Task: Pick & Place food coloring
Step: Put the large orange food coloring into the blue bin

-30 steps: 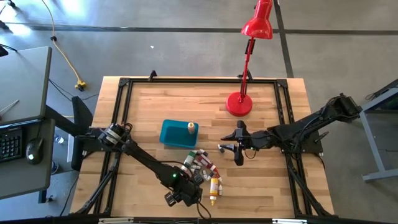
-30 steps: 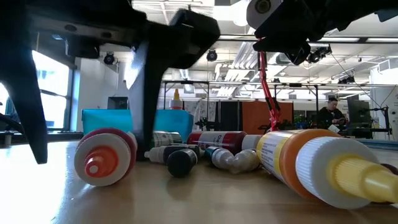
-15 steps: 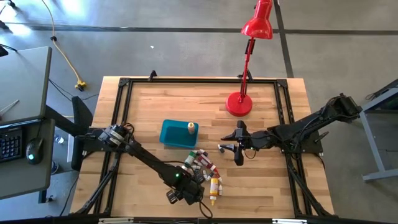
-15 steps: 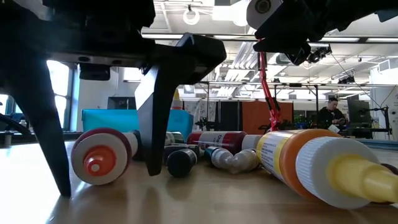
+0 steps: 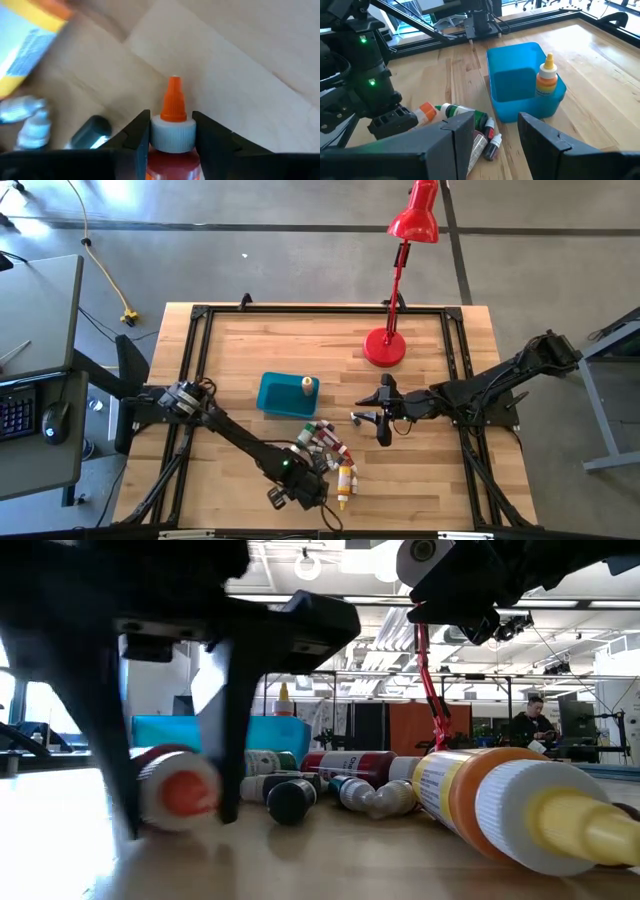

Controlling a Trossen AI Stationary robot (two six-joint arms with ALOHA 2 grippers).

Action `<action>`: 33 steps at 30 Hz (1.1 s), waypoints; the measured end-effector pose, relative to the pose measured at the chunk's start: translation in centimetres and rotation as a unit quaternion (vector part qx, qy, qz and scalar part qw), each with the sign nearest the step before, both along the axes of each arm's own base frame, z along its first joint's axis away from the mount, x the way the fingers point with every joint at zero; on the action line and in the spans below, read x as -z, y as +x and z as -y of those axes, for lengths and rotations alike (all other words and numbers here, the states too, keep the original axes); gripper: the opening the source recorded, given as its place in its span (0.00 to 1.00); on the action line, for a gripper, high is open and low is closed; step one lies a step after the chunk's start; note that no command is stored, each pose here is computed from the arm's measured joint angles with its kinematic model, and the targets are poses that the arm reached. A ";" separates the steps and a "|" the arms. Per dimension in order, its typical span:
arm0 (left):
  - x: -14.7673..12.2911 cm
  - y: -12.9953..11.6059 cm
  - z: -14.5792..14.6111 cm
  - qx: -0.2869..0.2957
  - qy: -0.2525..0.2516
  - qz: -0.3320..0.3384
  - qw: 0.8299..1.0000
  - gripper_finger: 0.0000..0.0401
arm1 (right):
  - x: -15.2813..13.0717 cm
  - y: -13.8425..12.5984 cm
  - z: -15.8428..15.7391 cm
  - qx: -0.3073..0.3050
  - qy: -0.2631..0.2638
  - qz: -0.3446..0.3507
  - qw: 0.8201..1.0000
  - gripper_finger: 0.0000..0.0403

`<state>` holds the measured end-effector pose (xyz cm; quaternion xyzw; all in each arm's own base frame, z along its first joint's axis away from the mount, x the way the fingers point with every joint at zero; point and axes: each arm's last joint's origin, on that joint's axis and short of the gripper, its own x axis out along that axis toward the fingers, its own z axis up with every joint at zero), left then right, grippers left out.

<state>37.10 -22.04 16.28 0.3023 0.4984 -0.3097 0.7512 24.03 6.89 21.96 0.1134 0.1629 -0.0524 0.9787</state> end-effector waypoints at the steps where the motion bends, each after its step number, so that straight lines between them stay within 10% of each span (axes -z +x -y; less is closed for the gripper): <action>1: -0.2 0.1 0.0 -0.009 -0.003 0.002 1.000 0.28 | 0.0 0.0 0.0 0.000 0.000 0.000 1.000 0.36; 17: -10.8 1.6 0.6 -0.113 -0.037 0.077 0.990 0.28 | 0.0 0.0 0.0 0.001 0.003 0.000 1.000 0.36; 27: -21.6 -5.4 -3.6 -0.172 0.000 0.155 0.973 0.28 | 0.0 -0.1 -0.5 -0.041 0.029 -0.005 0.999 0.36; 33: -25.6 -10.3 -6.4 -0.230 0.001 0.287 0.930 0.28 | 0.0 0.0 -0.4 -0.036 0.028 -0.002 0.999 0.36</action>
